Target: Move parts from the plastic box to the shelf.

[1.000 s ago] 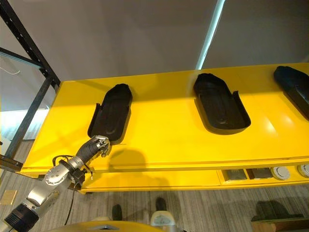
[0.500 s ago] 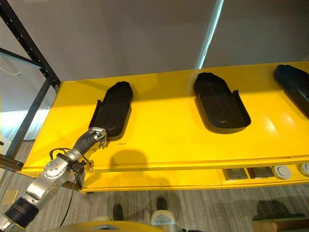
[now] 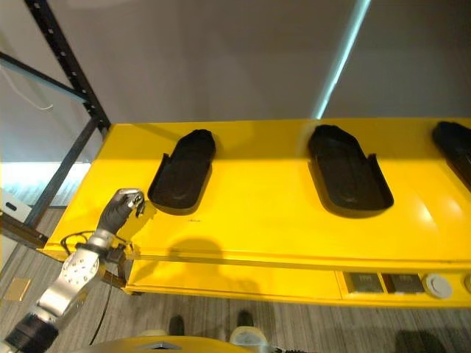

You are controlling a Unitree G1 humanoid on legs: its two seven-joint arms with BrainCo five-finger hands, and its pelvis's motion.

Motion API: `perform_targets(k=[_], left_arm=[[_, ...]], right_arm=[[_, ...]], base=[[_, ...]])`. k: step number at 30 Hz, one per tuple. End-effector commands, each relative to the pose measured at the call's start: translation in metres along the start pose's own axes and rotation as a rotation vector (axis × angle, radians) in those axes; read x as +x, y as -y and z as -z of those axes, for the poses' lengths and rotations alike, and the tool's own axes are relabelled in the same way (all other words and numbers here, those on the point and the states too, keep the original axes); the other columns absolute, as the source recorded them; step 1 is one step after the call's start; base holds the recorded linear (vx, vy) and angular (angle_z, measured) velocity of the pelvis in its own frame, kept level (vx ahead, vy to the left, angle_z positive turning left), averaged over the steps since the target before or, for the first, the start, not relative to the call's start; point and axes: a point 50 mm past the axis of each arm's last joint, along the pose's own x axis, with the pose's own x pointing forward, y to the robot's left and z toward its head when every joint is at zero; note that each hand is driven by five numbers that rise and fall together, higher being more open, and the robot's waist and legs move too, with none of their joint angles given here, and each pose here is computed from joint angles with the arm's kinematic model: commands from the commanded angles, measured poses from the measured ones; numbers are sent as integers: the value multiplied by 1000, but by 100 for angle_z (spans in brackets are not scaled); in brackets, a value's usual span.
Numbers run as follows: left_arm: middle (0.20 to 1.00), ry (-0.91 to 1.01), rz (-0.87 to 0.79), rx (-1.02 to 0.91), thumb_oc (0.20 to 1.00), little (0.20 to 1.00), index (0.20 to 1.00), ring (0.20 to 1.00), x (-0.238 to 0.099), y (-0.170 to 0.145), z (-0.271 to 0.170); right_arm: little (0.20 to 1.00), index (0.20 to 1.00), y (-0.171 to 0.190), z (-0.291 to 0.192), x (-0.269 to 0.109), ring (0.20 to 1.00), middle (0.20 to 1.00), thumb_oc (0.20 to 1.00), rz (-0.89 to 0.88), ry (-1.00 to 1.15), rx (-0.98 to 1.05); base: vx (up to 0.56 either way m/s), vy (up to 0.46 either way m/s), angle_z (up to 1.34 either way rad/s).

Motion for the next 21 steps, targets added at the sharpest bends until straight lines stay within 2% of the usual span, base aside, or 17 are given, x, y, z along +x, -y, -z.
perform_targets(k=[1, 3, 6, 8, 10, 13, 15, 16, 17, 18, 19, 21], left_arm=[[200, 352, -239, 252, 200, 200, 200, 200, 9, -19, -29], [200, 356, -220, 322, 200, 200, 200, 200, 4, -19, -22], [200, 261, -209, 334, 200, 200, 200, 200, -5, -19, -5], [200, 107, -267, 275, 200, 200, 200, 200, -12, -23, 13], [200, -188, -423, 184, 200, 200, 200, 200, -31, -31, 50], [200, -437, -520, 220, 200, 200, 200, 200, -72, -27, 94], [200, -536, -398, 352, 200, 200, 200, 200, -109, -7, 118], [200, -621, -365, 332, 200, 200, 200, 200, -118, -3, 126], [545, -717, -380, 295, 545, 545, 545, 545, -133, 1, 136], [1000, -859, -425, 265, 1000, 1000, 1000, 1000, -154, 0, 148], [1000, -877, -500, 253, 1000, 1000, 1000, 1000, -162, -5, 151], [1000, -861, -487, 288, 1000, 1000, 1000, 1000, -158, -15, 153]], right_arm=[[1000, 1000, -17, -20, 3, 1000, 1000, 1000, -33, 30, 12], [1000, 1000, -17, -26, 2, 1000, 1000, 1000, -34, 45, 36], [1000, 1000, -12, -34, 1, 1000, 1000, 1000, -23, 58, 42], [1000, 1000, -9, -38, 0, 1000, 1000, 1000, -13, 66, 55], [1000, 1000, -3, -42, -2, 1000, 1000, 1000, -1, 64, 58], [1000, 1000, -5, -43, -2, 1000, 1000, 1000, 6, 62, 99], [1000, 1000, -6, -35, -1, 1000, 1000, 1000, -2, 23, 112], [1000, 1000, -4, -32, -1, 1000, 1000, 1000, -2, 18, 114], [1000, 1000, -4, -30, 0, 1000, 1000, 1000, -2, 11, 120], [1000, 1000, -3, -28, 0, 1000, 1000, 1000, -1, 6, 119], [1000, 1000, -3, -28, 0, 1000, 1000, 1000, -2, 8, 119], [1000, 1000, -6, -27, 0, 1000, 1000, 1000, -5, 13, 112]], base=[[-79, -68, 33], [-89, -60, 39], [-104, -48, 13], [-98, -42, 10], [-109, -37, 6], [-123, -88, 22], [-47, -109, 34], [-13, -42, 28], [-1, 13, 27], [15, 41, 7], [55, 70, -5], [101, 86, -18]])
